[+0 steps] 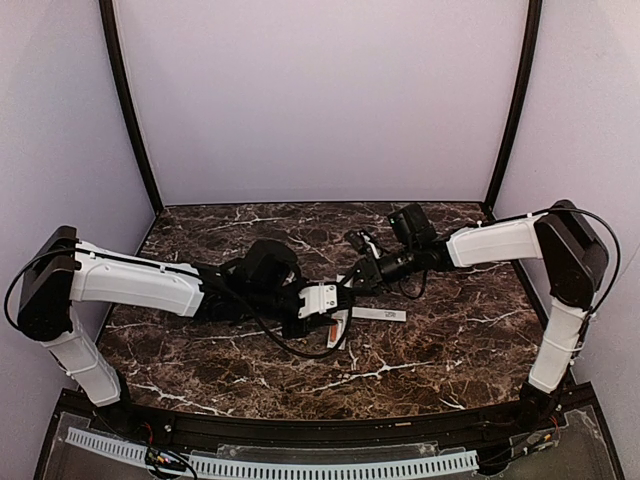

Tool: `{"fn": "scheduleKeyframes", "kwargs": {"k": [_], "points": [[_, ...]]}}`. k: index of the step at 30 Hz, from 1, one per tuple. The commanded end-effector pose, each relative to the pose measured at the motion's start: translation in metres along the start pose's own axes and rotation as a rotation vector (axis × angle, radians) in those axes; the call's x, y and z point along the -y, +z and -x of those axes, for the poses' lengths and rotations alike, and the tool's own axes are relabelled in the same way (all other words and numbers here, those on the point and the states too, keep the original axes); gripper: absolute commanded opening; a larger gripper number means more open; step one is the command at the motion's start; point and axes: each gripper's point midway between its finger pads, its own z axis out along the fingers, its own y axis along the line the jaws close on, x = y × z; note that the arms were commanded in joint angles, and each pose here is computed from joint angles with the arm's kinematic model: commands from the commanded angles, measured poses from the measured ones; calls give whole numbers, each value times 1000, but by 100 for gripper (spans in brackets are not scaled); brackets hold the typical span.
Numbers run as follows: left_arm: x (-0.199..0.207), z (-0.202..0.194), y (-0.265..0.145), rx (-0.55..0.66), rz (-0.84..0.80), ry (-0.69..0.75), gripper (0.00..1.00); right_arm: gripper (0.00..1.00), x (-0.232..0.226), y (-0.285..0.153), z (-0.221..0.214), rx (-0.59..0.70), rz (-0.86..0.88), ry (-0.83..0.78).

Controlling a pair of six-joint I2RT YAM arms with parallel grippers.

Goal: Load the batteries into the remote control
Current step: Press the battery in the battery compartment.

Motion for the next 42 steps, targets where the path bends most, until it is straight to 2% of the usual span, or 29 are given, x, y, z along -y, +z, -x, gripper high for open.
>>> {"fn": "scheduleKeyframes", "kwargs": {"k": [1, 21, 34, 42], "points": [[3, 3, 0, -11, -17, 19, 20, 0, -7, 5, 5, -4, 9, -30], [9, -8, 9, -59, -54, 11, 17, 0, -12, 4, 5, -7, 17, -40], [19, -27, 15, -150, -113, 4, 14, 0, -14, 2, 6, -5, 15, -50], [31, -30, 18, -158, -176, -9, 12, 0, -17, -1, 9, 10, 9, -64]]}}
